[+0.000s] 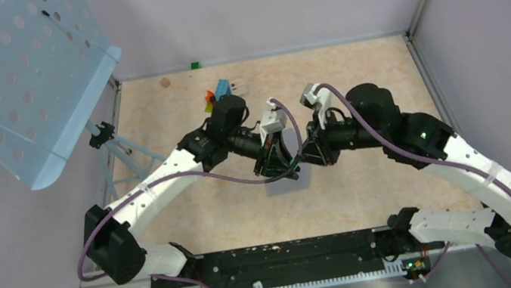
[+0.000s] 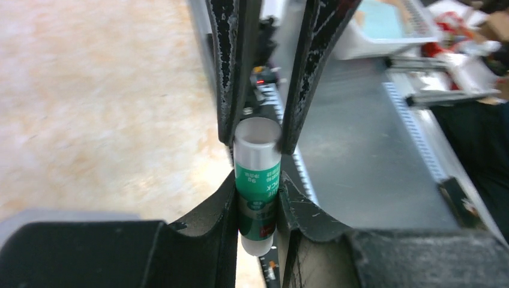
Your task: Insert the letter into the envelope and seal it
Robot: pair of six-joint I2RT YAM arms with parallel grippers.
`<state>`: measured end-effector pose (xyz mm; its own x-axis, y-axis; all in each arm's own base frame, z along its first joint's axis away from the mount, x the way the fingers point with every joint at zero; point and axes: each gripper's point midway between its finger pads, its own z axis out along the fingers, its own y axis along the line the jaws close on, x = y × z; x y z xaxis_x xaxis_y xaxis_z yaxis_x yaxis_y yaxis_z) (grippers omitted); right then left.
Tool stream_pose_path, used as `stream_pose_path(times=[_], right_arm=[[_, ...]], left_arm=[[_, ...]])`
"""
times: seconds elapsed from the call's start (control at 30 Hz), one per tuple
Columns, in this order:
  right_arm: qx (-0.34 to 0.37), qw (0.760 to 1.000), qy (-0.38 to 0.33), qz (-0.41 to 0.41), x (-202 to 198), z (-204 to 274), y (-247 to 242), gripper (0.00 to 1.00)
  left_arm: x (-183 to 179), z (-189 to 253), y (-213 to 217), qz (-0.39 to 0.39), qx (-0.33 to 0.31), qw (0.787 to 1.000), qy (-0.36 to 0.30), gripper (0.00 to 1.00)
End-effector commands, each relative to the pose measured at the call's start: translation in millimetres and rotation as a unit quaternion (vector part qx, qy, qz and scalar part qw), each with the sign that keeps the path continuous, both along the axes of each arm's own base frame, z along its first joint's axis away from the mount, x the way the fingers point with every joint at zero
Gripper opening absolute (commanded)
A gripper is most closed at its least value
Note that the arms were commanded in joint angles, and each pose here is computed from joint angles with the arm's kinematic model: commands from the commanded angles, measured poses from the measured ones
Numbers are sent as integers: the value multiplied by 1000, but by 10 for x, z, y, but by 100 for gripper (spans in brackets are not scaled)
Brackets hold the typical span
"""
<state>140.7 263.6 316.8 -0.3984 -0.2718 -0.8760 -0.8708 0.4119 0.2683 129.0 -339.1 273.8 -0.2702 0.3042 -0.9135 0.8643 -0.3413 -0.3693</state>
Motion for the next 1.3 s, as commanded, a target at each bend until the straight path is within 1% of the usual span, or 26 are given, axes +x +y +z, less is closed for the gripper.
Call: stream_pose_path(times=[0.0, 0.07, 0.17, 0.3, 0.33, 0.4, 0.43, 0.47, 0.53, 0.6, 0.77, 0.9, 1.03, 1.27], right_arm=[[-29, 992, 54, -112, 278, -54, -37, 0], [-35, 984, 83, -157, 373, -86, -43, 0], [-29, 972, 123, -200, 462, -130, 14, 0], [-10, 959, 160, -233, 543, -156, 107, 0], [-6, 958, 162, -235, 553, -153, 122, 7], [0, 957, 161, -241, 578, -118, 129, 26], [1, 958, 161, -238, 578, -102, 143, 32], [1, 958, 159, -237, 582, -91, 146, 36], [-3, 958, 161, -237, 589, -99, 154, 39], [-5, 959, 165, -232, 584, -116, 186, 41], [-7, 954, 164, -250, 624, -160, 167, 41], [22, 948, 158, -274, 673, -38, 127, 41], [54, 942, 144, -299, 702, 128, 24, 43], [67, 940, 151, -298, 692, 146, 45, 43]], left_arm=[[650, 143, -83, 172, 5, 978, -122, 0], [806, 180, -46, 220, 6, 964, -151, 0], [941, 265, 11, 268, -10, 944, -191, 0], [984, 337, 64, 295, -33, 927, -229, 0], [974, 333, 72, 293, -37, 926, -234, 0], [969, 297, 72, 289, -33, 927, -237, 0], [968, 265, 70, 286, -27, 928, -236, 0], [968, 231, 63, 282, -23, 930, -235, 0], [966, 193, 55, 280, -19, 931, -234, 0], [968, 179, 50, 279, -20, 931, -235, 0], [944, 182, 27, 270, -27, 933, -236, 0], [915, 126, 11, 259, -23, 935, -240, 0], [942, 30, 36, 266, -10, 933, -242, 0], [958, 13, 56, 271, -9, 929, -250, 0]])
